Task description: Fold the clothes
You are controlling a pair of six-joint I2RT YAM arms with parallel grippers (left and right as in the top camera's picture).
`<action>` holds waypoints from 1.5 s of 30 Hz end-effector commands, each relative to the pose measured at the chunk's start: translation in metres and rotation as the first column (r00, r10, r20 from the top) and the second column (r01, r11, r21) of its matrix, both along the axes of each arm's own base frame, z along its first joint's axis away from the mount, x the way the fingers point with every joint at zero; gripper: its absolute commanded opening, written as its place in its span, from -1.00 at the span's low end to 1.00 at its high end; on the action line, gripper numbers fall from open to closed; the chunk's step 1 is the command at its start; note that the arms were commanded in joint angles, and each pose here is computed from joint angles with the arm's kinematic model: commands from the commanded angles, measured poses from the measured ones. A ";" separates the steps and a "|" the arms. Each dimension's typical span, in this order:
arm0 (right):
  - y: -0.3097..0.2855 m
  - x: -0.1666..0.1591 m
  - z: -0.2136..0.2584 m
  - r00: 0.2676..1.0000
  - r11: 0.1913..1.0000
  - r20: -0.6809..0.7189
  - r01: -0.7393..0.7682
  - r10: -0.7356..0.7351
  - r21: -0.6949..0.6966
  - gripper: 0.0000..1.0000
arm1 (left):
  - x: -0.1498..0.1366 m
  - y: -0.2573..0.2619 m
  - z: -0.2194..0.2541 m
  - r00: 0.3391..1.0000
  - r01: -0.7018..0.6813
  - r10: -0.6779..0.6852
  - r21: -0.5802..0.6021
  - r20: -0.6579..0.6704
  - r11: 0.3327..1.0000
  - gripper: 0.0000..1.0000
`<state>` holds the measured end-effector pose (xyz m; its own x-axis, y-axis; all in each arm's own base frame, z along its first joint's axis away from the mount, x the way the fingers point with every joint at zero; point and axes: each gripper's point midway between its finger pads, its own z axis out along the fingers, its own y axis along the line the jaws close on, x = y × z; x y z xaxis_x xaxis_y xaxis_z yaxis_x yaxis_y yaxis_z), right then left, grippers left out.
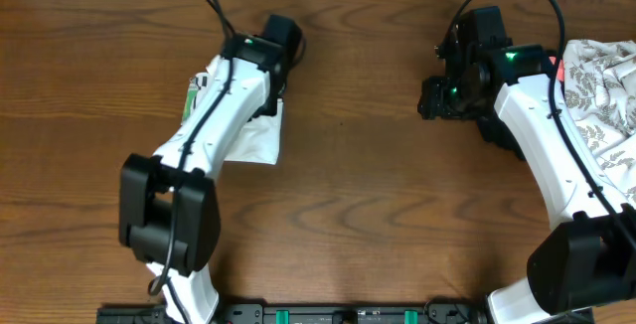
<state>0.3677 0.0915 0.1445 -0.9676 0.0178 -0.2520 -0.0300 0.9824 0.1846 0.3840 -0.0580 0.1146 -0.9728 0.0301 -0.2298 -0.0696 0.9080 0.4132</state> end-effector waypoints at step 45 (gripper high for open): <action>0.002 0.001 0.004 0.999 1.000 0.016 -0.031 0.031 -0.005 0.14 | 0.041 0.034 -0.006 0.975 -0.165 0.202 -0.303 0.096 0.939 -0.22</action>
